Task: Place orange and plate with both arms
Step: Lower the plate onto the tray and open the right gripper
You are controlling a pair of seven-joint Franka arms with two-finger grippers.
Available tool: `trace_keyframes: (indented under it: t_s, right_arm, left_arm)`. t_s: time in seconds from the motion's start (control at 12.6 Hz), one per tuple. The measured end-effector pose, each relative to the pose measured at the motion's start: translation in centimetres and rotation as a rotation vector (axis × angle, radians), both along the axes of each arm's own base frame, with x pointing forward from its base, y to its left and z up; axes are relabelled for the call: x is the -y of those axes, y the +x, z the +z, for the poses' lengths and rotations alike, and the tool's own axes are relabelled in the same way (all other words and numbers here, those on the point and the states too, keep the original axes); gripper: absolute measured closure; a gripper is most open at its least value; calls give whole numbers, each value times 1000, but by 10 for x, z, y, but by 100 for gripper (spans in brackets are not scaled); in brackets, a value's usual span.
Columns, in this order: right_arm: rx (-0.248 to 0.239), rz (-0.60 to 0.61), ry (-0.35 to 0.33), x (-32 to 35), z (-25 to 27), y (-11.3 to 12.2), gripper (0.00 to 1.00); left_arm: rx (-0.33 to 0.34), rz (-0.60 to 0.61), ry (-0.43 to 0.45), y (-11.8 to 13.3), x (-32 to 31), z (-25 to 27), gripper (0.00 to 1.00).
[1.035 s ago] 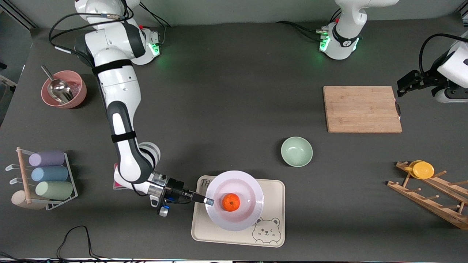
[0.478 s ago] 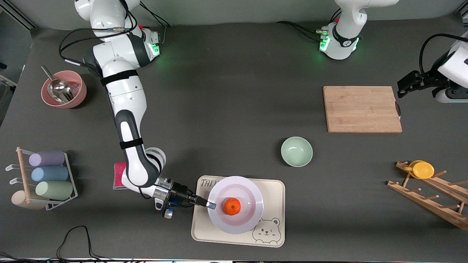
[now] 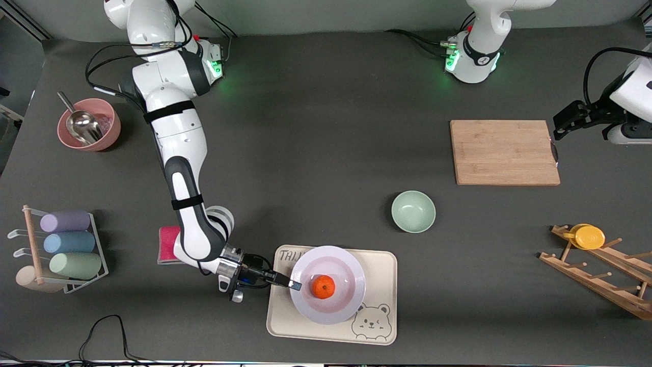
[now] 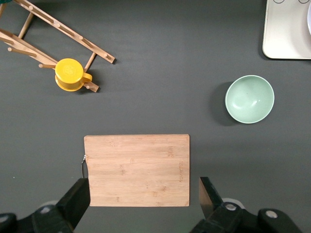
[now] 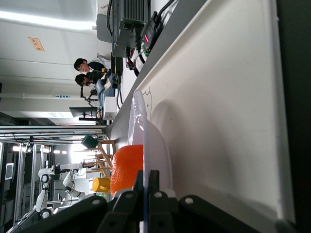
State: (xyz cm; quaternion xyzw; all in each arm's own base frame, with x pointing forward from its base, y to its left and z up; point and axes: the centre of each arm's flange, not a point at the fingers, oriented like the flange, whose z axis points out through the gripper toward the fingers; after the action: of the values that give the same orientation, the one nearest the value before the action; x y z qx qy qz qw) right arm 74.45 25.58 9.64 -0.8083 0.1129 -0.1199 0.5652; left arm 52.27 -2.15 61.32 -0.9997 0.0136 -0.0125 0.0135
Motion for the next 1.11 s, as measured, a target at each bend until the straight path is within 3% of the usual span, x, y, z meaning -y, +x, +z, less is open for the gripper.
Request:
trace_keyframes:
  t_s: [0.08,0.24,0.4,0.8,1.11]
  right_arm:
    - [2,0,1,0,1,0,95]
    - [4,-2,2,-2,1,0,78]
    - [6,-10,3,-5,3,1,52]
    - [14,-15,12,-11,8,2,0]
    - [38,-27,9,2,20,12,0]
  left_arm:
    - [0,1,0,0,-1,0,0]
    - [-1,5,-1,0,-3,0,0]
    - [-1,7,-2,0,-4,0,0]
    - [-1,8,-3,0,-4,0,0]
    - [-1,9,-3,0,-5,0,0]
